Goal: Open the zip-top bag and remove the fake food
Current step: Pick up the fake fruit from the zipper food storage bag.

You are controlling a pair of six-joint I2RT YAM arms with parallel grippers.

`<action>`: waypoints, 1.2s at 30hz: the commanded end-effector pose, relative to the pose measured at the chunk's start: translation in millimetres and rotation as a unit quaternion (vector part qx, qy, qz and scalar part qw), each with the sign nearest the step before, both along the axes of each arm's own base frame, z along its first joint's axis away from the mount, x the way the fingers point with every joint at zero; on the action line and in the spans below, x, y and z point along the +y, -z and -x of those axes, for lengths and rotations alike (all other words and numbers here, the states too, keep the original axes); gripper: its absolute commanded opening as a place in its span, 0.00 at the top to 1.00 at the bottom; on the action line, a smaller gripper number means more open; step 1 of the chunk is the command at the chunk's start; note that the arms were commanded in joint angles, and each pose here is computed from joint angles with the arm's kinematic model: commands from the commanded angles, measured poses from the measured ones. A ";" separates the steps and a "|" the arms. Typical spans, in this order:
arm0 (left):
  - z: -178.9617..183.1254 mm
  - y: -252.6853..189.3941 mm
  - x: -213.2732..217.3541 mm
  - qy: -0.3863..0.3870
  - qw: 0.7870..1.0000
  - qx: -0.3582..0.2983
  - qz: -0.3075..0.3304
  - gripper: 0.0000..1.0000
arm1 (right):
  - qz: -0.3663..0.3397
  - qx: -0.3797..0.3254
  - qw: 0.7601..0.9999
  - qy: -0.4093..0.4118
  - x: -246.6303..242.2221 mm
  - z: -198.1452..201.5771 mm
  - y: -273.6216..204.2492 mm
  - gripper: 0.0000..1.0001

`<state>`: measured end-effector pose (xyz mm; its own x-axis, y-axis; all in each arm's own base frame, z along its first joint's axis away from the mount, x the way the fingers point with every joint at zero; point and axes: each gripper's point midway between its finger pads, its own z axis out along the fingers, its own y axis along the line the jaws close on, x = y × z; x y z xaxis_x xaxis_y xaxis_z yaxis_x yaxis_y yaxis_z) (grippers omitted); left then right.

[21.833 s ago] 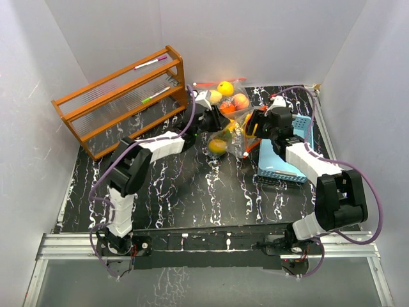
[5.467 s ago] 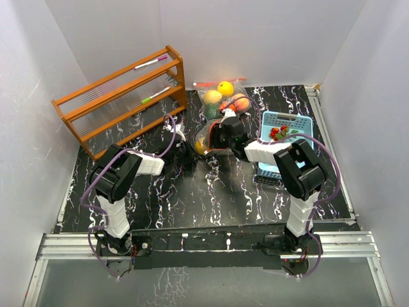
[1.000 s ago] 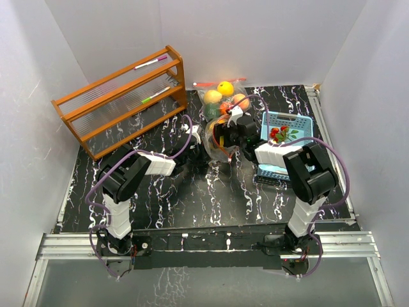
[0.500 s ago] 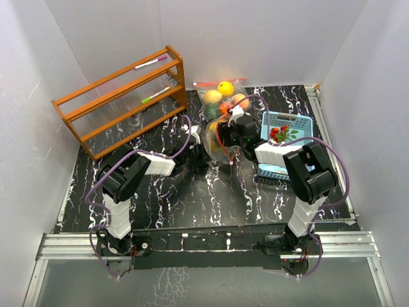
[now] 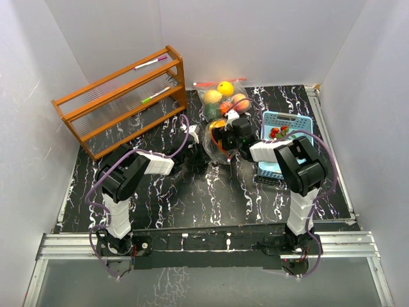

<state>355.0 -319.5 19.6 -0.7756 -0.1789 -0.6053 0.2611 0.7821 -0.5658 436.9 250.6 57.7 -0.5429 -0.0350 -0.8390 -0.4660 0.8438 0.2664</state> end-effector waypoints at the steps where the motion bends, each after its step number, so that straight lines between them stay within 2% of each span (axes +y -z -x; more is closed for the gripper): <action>1: 3.5 -12.3 4.0 0.001 1.000 -0.002 0.007 1.00 | -0.004 -0.011 1.000 -0.007 7.4 -10.2 -3.5 0.15; 5: 2.8 -10.5 3.9 0.001 1.000 -0.001 0.006 1.00 | -0.004 -0.017 1.000 -0.001 5.1 -9.7 -9.8 0.38; 8: 2.4 -9.4 3.8 0.000 1.000 0.001 0.008 1.00 | -0.008 -0.032 0.999 0.002 3.5 -9.5 -25.8 0.45; 16: -5.1 -1.8 16.1 -0.022 0.997 0.043 0.066 1.00 | -0.008 -0.075 0.997 0.017 -9.5 -0.9 -92.6 0.45; 30: -18.1 -8.2 30.9 -0.047 0.995 0.047 0.080 1.00 | 0.012 -0.096 0.995 0.028 -34.7 25.4 -152.0 0.45; 36: -25.9 -10.4 34.9 -0.056 0.994 0.046 0.086 1.00 | 0.001 -0.127 0.991 0.039 -52.7 38.9 -190.6 0.44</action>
<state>374.4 -285.2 21.4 -0.8036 -0.3424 -0.4868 0.1146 0.7136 -0.6912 396.8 211.9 189.7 -0.4415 -0.0398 -0.8964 -0.4520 0.8728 0.1839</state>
